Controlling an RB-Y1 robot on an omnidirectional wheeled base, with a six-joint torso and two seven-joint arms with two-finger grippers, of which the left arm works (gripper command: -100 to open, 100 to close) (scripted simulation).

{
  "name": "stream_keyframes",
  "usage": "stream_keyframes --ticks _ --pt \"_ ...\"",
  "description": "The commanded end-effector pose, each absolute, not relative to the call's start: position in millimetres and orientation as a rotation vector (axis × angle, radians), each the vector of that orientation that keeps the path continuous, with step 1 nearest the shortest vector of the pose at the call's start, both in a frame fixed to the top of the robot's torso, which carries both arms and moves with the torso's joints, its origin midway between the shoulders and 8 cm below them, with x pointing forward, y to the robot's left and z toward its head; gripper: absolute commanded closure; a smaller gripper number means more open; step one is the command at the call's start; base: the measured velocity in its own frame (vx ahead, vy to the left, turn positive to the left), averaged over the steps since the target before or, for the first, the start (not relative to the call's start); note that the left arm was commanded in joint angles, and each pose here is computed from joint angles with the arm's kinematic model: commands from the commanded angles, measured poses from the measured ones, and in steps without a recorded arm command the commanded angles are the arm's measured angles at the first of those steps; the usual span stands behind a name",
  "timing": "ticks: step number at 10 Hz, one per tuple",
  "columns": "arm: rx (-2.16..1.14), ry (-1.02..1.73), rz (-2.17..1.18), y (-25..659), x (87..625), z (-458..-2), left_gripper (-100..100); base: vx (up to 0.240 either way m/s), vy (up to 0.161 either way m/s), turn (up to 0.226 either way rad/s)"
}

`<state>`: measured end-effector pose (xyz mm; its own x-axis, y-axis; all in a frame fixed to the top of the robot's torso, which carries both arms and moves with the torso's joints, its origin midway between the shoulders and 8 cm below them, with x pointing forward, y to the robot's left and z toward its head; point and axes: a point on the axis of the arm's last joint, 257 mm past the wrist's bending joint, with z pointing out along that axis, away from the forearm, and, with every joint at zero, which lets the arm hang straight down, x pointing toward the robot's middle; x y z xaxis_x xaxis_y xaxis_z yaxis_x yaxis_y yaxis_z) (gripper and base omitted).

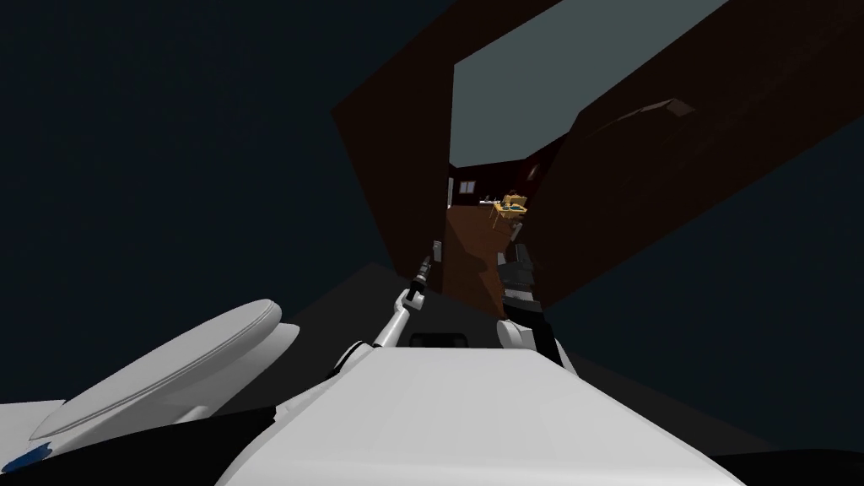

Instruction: Push the door open

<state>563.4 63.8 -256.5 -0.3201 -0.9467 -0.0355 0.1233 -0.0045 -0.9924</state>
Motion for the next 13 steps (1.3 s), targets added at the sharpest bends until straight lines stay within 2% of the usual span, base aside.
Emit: stream_keyframes --ticks 1,11,13 --pt "-0.942 1.382 -1.491 55.8 566.5 -263.5 -100 0.082 0.091 -0.026" --pt "-0.983 1.503 -1.506 11.8 572.7 -295.4 -100 0.073 0.064 -0.018" --pt "-0.97 1.504 -1.467 34.7 577.9 -298.3 -100 0.061 -0.007 -0.016"
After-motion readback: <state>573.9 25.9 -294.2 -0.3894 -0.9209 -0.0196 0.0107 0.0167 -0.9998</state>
